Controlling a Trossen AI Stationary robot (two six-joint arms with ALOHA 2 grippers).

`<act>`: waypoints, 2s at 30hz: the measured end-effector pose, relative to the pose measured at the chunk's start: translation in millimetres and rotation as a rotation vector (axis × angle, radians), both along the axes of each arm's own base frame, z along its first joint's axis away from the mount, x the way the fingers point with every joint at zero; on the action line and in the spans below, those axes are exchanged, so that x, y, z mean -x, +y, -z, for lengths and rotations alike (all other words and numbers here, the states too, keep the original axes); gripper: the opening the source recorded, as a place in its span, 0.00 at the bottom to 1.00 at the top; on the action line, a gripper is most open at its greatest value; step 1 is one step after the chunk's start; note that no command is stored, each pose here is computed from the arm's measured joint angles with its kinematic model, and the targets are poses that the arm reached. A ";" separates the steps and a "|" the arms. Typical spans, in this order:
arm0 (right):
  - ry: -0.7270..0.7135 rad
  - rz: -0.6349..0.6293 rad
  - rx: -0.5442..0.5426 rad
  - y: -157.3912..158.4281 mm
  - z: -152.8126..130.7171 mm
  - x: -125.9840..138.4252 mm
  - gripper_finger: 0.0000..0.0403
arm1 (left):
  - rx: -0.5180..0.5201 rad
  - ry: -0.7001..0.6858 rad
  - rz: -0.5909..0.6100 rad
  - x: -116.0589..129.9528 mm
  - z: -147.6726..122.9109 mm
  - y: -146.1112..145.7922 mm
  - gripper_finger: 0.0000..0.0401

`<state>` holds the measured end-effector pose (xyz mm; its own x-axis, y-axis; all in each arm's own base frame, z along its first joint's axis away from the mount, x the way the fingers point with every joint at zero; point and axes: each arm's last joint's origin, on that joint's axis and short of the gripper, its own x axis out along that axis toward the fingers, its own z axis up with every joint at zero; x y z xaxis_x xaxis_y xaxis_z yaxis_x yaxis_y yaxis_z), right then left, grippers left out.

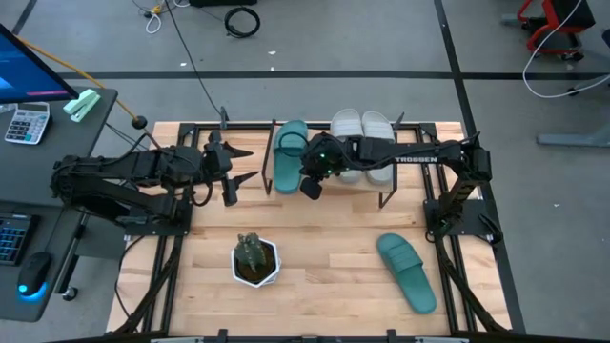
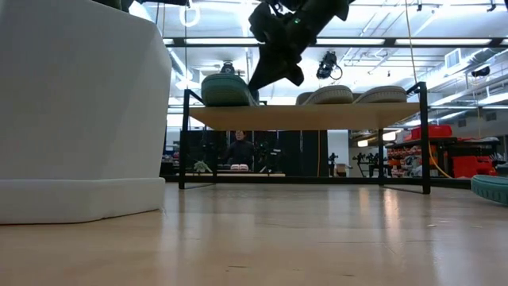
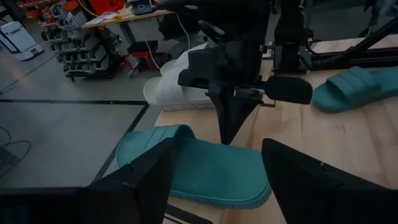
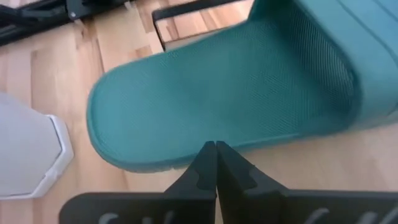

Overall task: Pick and place slides into the shelf
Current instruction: Put the left green slide on the shelf

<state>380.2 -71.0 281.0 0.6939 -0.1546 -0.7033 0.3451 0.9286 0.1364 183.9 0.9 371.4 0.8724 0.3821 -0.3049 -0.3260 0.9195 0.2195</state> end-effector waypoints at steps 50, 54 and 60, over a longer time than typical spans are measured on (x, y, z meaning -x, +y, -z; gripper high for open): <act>-0.020 0.011 0.107 -56.5 -3.6 11.8 0.00 | 0.017 0.005 -0.006 0.3 1.2 0.0 0.58; -0.033 -0.014 0.086 -55.5 -4.0 11.2 0.00 | 0.017 0.004 -0.011 0.2 1.1 0.9 0.58; -0.036 -0.027 0.076 -54.9 -3.9 11.1 0.00 | 0.019 -0.020 -0.037 -0.7 -1.0 5.7 0.58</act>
